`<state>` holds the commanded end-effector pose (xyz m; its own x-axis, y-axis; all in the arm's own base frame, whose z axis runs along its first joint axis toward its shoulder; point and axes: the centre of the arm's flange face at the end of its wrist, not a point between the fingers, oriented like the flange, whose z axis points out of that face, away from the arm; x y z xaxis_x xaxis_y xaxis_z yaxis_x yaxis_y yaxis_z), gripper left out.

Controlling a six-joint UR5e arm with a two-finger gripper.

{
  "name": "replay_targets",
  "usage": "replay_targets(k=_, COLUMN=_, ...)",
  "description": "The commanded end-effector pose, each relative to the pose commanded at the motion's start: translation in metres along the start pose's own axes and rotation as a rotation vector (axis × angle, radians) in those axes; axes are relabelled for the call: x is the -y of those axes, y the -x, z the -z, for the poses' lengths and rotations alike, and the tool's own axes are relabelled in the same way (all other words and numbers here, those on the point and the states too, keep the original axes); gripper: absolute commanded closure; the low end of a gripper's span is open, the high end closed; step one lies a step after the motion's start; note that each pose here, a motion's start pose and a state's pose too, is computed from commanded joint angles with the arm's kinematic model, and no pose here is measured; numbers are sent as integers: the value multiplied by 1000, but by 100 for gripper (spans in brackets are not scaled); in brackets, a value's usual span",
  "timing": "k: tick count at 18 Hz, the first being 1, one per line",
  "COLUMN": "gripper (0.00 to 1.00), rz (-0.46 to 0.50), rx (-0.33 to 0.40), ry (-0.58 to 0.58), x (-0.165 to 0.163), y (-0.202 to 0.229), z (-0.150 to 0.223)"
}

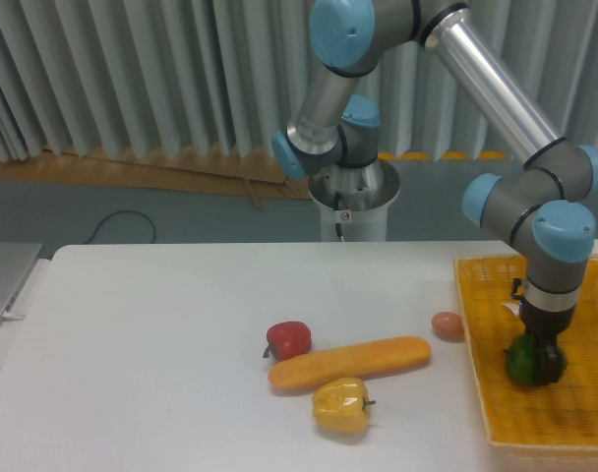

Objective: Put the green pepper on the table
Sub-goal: 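Close the gripper on the green pepper, then lift the green pepper out of the basket and carry it over the table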

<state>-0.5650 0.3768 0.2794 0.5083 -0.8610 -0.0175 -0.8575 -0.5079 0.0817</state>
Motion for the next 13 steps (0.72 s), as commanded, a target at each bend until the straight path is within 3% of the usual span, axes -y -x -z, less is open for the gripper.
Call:
replay_targets(k=1, gripper=49, rz=2, rx=-1, ry=1, x=1, y=1, z=-1)
replay_targets(k=4, gripper=56, rz=1, rx=-6, ry=3, x=0, y=1, z=-3)
replay_targets(k=8, gripper=57, rz=53, rx=6, ry=14, x=3, y=4, z=7)
replay_targets(k=10, gripper=57, rz=144, rx=27, ry=16, x=24, y=10, z=24)
replay_targets(k=13, gripper=57, rz=148, rx=18, ry=2, x=56, y=9, z=49)
